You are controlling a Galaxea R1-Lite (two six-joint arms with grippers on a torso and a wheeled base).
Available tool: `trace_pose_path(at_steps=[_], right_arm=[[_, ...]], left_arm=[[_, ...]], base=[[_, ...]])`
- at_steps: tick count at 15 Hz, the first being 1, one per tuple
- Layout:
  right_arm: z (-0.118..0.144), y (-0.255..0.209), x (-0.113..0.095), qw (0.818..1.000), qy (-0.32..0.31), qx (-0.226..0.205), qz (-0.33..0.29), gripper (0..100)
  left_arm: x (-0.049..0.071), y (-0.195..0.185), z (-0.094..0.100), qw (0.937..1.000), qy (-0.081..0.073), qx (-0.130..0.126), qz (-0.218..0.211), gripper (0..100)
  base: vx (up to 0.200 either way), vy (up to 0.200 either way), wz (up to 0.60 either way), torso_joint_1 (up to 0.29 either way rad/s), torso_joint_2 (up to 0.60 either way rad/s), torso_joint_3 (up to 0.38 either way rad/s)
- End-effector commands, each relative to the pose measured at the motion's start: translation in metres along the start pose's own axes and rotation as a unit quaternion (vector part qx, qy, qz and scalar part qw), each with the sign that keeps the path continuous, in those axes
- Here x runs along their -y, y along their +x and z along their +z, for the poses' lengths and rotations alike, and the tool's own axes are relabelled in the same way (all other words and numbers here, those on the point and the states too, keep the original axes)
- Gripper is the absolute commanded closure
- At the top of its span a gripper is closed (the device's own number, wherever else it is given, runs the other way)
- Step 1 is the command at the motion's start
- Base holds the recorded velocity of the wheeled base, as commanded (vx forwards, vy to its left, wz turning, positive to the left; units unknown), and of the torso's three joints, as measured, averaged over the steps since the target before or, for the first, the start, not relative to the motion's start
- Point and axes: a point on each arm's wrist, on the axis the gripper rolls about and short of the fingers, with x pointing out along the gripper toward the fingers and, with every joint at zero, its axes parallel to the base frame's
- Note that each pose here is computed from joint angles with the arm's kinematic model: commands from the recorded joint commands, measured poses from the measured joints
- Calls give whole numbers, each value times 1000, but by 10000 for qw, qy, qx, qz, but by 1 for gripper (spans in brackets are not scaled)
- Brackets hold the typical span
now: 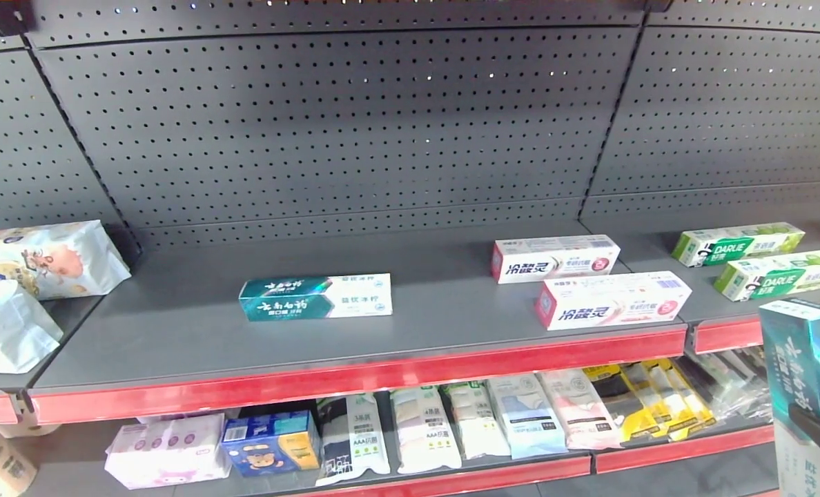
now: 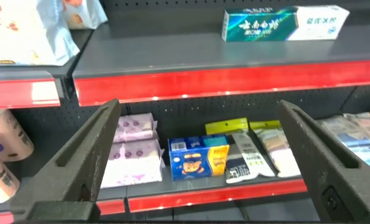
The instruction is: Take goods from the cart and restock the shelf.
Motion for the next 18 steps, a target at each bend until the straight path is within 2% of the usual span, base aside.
trace_pose_path(at_steps=[1,5,6,8,13,14,15,18], right_arm=[[0,0,0,10000,-39,10,5,100],[6,-9,-2,9985,51,435,329,100],[8,-12,-3,9950,96,630,764,100],[10,-12,-5,9901,265,732,1171,100],[34,-15,2,9890,190,1087,985,100],[42,-19,6,9898,41,1198,771,100],[46,-22,10,9921,-43,1138,525,100],[50,-25,11,9928,-4,1084,512,100]], left_arm=[[0,0,0,10000,-2,-8,-4,0],[0,0,0,10000,-2,-8,-4,0],[0,0,0,10000,-2,-8,-4,0],[0,0,0,10000,-2,-8,-4,0],[0,0,0,10000,-2,-8,-4,0],[0,0,0,10000,-2,-8,-4,0],[0,0,0,10000,-2,-8,-4,0],[0,0,0,10000,-2,-8,-4,0]], base=[[0,0,0,0,0,0],[0,0,0,0,0,0],[0,0,0,0,0,0],[0,0,0,0,0,0],[0,0,0,0,0,0],[0,0,0,0,0,0],[0,0,0,0,0,0],[0,0,0,0,0,0]])
